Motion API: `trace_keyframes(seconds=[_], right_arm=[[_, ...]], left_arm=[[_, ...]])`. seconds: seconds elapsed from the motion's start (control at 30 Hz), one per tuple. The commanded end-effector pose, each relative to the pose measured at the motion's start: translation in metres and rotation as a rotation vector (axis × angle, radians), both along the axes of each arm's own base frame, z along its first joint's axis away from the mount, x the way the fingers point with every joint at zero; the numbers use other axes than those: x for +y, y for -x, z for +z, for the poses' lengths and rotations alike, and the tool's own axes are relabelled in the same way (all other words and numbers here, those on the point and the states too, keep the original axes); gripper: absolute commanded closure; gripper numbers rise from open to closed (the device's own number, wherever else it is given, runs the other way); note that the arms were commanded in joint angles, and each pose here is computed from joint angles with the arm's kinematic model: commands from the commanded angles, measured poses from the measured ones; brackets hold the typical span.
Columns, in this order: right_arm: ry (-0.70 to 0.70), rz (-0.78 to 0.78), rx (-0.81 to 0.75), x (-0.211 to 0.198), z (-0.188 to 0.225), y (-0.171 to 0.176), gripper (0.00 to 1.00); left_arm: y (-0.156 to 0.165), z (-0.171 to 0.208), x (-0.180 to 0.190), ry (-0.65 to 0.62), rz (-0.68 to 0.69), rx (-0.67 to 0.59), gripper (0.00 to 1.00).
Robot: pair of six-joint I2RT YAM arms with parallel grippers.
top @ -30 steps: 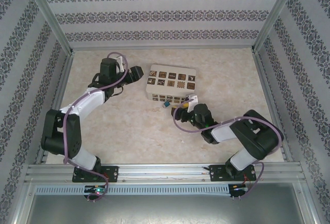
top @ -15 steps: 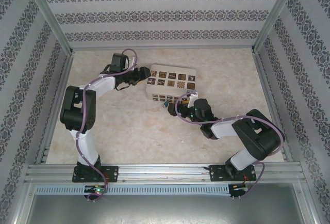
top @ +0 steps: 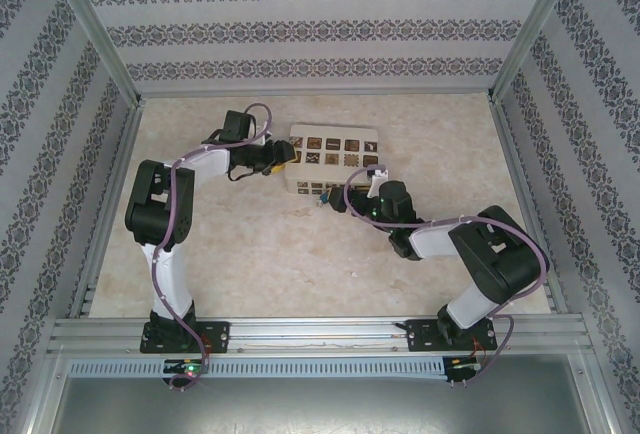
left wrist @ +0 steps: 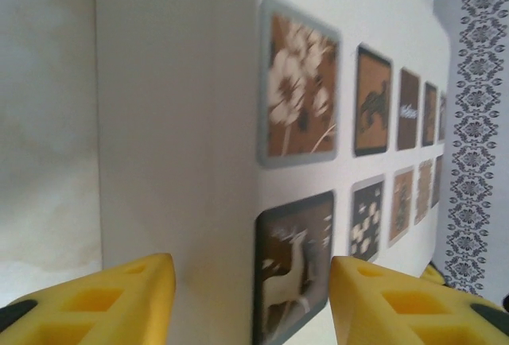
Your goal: Unlock the padlock with the key
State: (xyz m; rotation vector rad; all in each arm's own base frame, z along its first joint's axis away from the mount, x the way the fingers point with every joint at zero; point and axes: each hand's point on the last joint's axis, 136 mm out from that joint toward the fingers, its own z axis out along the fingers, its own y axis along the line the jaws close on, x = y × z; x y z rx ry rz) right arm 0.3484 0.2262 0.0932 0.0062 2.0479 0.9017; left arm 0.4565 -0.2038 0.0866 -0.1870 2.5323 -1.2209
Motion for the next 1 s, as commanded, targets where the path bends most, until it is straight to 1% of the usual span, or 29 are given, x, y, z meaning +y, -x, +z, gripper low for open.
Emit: trace_keyframes(seconds=[0.0, 0.33, 0.63, 0.8, 0.97], right_arm=[[0.006, -0.021, -0.047, -0.002, 0.010, -0.017, 0.02], [-0.003, 0.020, -0.065, 0.003, 0.015, -0.049, 0.02], [-0.003, 0.056, -0.071, 0.012, 0.017, -0.074, 0.02], [0.002, 0.053, -0.065, 0.008, 0.017, -0.072, 0.02], [0.009, 0.036, -0.049, -0.008, 0.015, -0.057, 0.02]], left_arm=[[0.025, -0.023, -0.004, -0.030, -0.042, 0.078, 0.50], [0.055, -0.041, -0.009, -0.043, -0.057, 0.134, 0.55], [0.060, -0.037, -0.011, -0.028, -0.039, 0.127, 0.56], [0.056, -0.026, -0.011, -0.013, -0.024, 0.101, 0.56], [0.048, -0.004, -0.011, 0.004, -0.006, 0.050, 0.54]])
